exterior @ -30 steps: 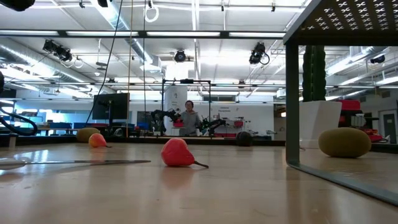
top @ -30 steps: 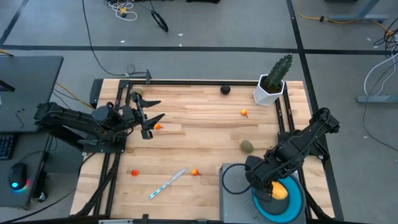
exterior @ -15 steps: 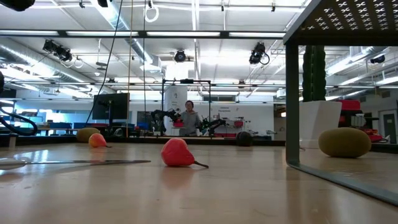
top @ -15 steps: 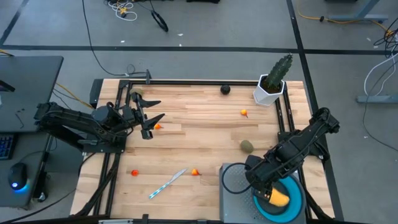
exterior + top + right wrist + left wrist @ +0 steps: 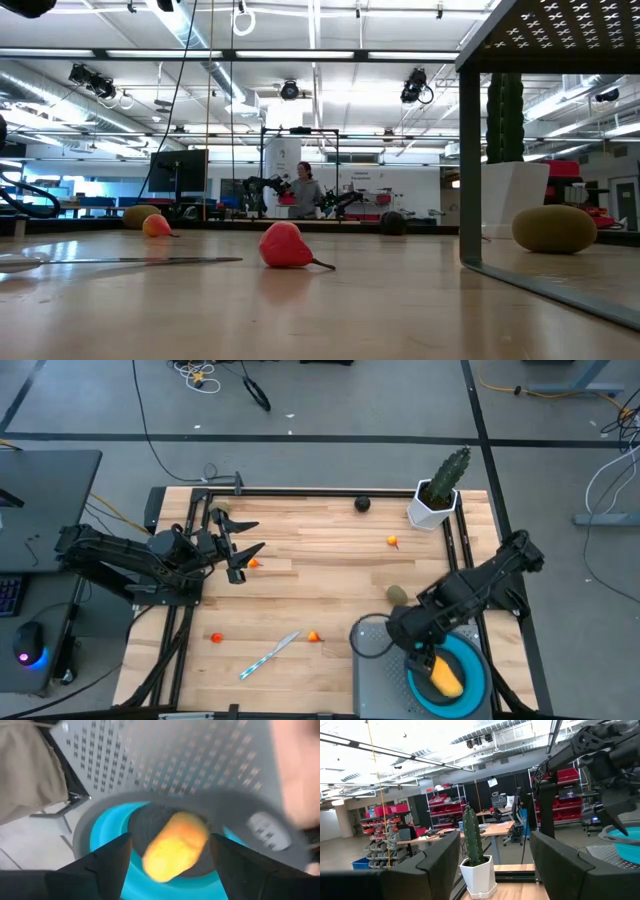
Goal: Pick & Place Fruit
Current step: Put the bottom brown kiwi into the blue strainer bowl on the shelf
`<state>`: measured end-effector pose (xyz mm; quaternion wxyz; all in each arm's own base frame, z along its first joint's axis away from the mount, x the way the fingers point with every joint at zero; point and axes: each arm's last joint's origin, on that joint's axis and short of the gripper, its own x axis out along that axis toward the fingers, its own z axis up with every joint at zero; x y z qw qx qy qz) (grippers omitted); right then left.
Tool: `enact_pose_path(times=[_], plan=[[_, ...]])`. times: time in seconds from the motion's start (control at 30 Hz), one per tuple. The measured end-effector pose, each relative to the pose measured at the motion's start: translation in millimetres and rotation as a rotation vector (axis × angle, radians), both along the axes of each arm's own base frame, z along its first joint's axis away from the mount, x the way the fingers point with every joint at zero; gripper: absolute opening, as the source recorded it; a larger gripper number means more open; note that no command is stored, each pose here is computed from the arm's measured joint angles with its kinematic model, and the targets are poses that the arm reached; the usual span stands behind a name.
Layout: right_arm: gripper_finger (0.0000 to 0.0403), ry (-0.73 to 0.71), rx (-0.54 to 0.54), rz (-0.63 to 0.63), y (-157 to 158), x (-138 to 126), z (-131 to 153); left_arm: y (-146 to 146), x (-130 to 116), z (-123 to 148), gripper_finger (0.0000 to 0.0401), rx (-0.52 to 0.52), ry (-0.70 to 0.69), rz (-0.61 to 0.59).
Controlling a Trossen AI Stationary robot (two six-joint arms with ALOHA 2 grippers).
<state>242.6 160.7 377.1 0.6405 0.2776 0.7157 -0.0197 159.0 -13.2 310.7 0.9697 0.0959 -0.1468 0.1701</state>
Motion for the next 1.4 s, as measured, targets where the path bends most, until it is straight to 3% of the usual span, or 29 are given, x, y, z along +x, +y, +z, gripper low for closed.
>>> enact_pose_path(times=[0.3,0.37,0.53,0.63,0.87,1.07,1.23,1.4], plan=[[0.0270,-0.124,-0.075,0.038,-34.3,14.0,4.3,0.0,0.0,0.0,0.0248,0.000,0.000,0.000],[0.0270,-0.174,-0.165,0.031,-44.9,19.2,4.1,0.0,0.0,0.0,0.0248,0.000,0.000,0.000],[0.0270,-0.283,-0.504,-0.046,-75.2,30.5,4.3,0.0,0.1,-0.4,0.0248,0.001,0.004,0.000],[0.0269,-0.268,-0.574,-0.081,-90.4,35.4,-1.4,0.0,0.2,-0.5,0.0248,0.001,0.005,0.000],[0.0262,-0.150,-0.594,-0.142,-113.7,44.1,-37.3,-0.1,0.3,-0.8,0.0248,0.002,0.009,0.000],[0.0254,-0.101,-0.450,-0.222,-128.9,53.7,-72.0,0.0,0.2,-0.7,0.0248,0.002,0.008,0.000],[0.0252,-0.185,-0.366,-0.234,-133.7,66.0,-91.3,0.0,0.2,-0.7,0.0248,0.011,0.011,0.004],[0.0252,-0.263,-0.358,-0.237,-137.9,74.0,-97.9,0.0,0.4,-0.9,0.0248,0.012,0.014,0.004]])
